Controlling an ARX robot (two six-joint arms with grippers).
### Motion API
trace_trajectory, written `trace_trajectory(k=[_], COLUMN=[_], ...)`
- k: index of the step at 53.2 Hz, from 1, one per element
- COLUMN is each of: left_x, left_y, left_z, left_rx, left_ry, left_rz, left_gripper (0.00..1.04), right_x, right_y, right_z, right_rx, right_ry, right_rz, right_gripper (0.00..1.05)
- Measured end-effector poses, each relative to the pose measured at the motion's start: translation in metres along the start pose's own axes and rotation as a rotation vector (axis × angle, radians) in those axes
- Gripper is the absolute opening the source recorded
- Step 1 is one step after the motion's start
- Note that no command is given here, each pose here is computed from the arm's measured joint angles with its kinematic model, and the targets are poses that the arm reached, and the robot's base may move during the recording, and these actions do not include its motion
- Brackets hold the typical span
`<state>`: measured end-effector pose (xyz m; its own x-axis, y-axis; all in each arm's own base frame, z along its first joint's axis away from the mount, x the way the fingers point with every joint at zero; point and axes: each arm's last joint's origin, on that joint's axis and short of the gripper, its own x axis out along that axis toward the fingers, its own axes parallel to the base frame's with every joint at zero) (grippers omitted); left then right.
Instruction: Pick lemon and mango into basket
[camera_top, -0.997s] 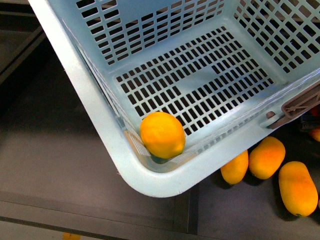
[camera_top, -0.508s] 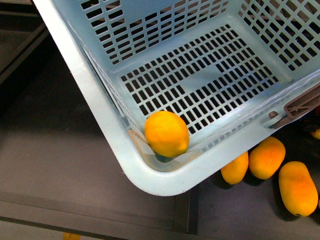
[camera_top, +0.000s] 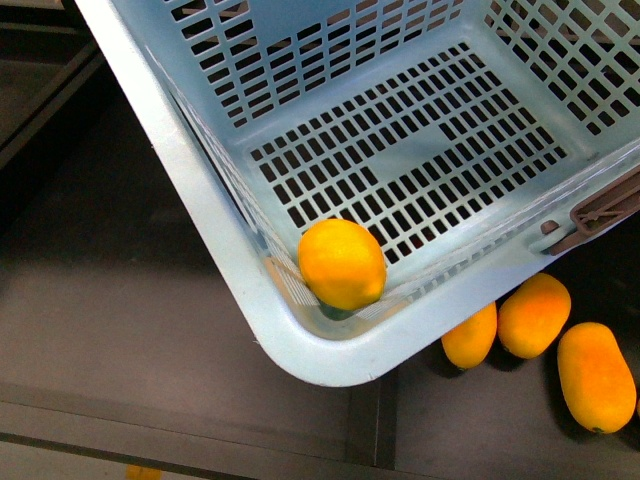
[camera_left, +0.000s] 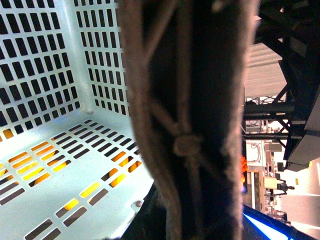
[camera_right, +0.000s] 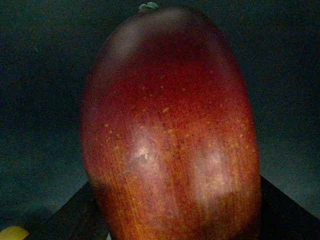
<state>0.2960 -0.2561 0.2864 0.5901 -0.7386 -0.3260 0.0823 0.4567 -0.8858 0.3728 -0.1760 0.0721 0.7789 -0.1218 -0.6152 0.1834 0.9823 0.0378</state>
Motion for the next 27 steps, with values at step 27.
trace_trajectory(k=[27], left_x=[0.0], left_y=[0.0], left_z=[0.0], left_rx=[0.0], left_ry=[-0.001], left_rz=[0.0], left_gripper=[0.06], right_x=[-0.178], right_y=[0.073], right_z=[0.064], right_rx=[-0.018], right_ry=[-0.389], right_rz=[0.238], right_gripper=[0.61])
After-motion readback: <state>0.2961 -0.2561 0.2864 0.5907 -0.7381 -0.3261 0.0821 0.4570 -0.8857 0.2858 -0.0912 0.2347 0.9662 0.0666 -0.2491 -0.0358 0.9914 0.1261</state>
